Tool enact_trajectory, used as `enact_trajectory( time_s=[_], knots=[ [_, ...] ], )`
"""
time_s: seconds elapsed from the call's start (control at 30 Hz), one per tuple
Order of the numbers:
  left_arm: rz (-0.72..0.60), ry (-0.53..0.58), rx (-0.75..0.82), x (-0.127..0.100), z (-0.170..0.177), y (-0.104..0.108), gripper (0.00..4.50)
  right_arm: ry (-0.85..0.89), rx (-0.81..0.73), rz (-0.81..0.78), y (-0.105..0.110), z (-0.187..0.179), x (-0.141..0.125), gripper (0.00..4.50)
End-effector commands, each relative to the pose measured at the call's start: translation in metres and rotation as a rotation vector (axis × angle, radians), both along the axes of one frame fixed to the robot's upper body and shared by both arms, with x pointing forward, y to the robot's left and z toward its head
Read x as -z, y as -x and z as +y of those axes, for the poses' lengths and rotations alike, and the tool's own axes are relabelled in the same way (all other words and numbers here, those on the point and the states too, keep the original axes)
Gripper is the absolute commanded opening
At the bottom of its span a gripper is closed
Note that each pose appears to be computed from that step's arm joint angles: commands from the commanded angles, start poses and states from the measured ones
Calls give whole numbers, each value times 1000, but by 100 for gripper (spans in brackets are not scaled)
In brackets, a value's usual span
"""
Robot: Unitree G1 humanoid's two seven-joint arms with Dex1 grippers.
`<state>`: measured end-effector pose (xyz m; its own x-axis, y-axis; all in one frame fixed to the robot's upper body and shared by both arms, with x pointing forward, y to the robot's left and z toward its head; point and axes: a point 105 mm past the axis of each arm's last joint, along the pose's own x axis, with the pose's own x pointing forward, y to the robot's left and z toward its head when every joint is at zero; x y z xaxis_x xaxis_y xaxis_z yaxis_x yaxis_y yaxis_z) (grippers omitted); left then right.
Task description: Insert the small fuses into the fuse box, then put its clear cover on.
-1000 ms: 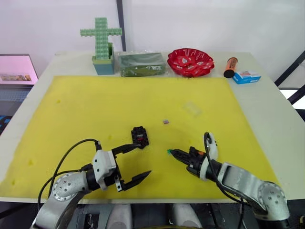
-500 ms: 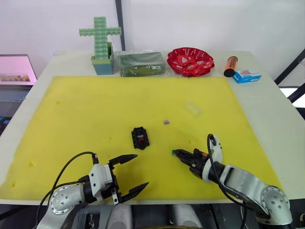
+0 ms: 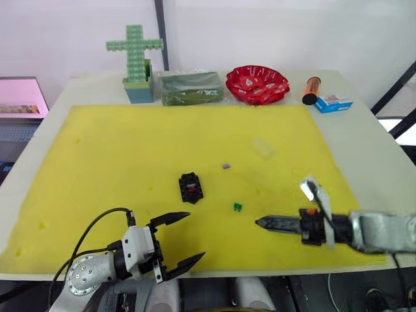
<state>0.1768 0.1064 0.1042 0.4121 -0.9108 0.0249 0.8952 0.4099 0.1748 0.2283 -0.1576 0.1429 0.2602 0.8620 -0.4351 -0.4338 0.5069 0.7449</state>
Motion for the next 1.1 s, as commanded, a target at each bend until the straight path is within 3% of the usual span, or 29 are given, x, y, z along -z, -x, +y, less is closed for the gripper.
enact_trajectory(
  time_s=[0.03, 0.17, 0.27, 0.37, 0.57, 0.7, 0.9, 1.1],
  knots=[
    [-27, 26, 21, -10, -4, 2, 450, -6, -127, 40, -12, -3, -5, 446],
    [-28, 24, 25, -8, -6, 1, 450, 30, -207, 38, -30, 0, 0, 446],
    [-26, 24, 22, -8, -8, 3, 450, 81, -221, 8, -45, 0, 12, 382],
    [-29, 27, 15, -11, -9, 1, 450, 51, -265, 24, -43, 5, 13, 281],
    [-26, 25, 8, -12, -6, -9, 450, 19, -290, 45, -44, 9, 15, 281],
    [-15, 16, 10, 1, -3, -14, 450, 19, -307, 44, -48, 18, 18, 281],
    [-4, 13, 15, 24, -5, -5, 450, 26, -313, 43, -54, 22, 24, 281],
    [-13, 14, 18, 31, -8, 1, 450, 28, -313, 49, -58, 24, 27, 281]
  ],
)
